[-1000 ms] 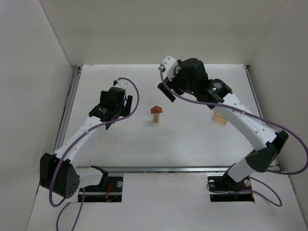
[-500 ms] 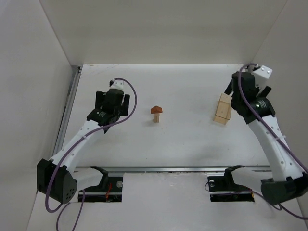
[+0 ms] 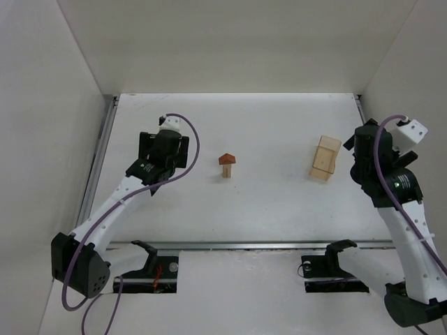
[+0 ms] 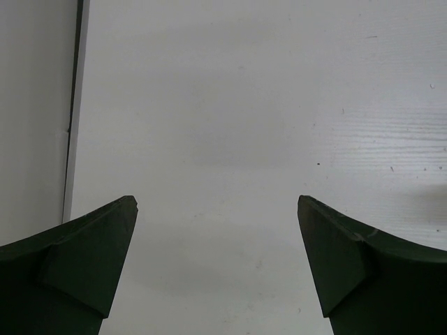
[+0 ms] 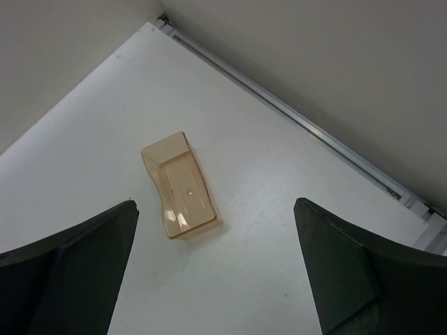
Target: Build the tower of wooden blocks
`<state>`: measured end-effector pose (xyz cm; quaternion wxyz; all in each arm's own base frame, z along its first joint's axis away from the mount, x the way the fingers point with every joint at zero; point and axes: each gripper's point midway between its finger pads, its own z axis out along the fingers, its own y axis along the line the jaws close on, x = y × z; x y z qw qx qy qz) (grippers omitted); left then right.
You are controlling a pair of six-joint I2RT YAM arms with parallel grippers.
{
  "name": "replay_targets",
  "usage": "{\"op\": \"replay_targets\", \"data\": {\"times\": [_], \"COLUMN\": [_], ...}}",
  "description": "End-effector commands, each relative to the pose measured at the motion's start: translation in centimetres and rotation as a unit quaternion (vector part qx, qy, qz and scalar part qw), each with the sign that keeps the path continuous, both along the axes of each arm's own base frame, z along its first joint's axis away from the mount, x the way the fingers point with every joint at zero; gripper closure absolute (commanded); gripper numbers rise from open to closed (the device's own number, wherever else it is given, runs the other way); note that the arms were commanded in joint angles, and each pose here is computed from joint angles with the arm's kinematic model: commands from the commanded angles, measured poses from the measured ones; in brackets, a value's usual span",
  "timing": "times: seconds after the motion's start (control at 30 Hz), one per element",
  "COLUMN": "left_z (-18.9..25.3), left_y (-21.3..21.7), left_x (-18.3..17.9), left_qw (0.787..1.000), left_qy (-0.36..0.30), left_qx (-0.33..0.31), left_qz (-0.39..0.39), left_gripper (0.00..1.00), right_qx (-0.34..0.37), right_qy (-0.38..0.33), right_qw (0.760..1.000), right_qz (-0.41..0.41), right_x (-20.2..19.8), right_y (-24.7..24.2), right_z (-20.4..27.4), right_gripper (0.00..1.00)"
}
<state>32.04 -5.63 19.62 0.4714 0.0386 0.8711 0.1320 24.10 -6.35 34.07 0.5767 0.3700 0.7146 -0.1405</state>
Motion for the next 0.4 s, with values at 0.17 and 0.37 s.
{"op": "replay_targets", "data": {"times": [0.17,0.37], "left_z": [1.23,1.49], "left_y": [-0.28,-0.53], "left_x": [-0.44,-0.57], "left_qw": [0.999,0.999], "left_qy": [-0.033,-0.037], "left_qx": [-0.016,-0.018], "left_qz": [0.001,-0.003], "left_gripper": [0.01,0.01], "right_qx": [0.022,0.031], "right_qy": [0.035,0.036], "right_qw": [0.999,0.999], "right_qz": [0.003,0.017], "right_x": [-0.93,-1.33], "right_y": [0.41,0.77], "right_z": [-1.89,-2.15], "right_gripper": [0.01,0.01]}}
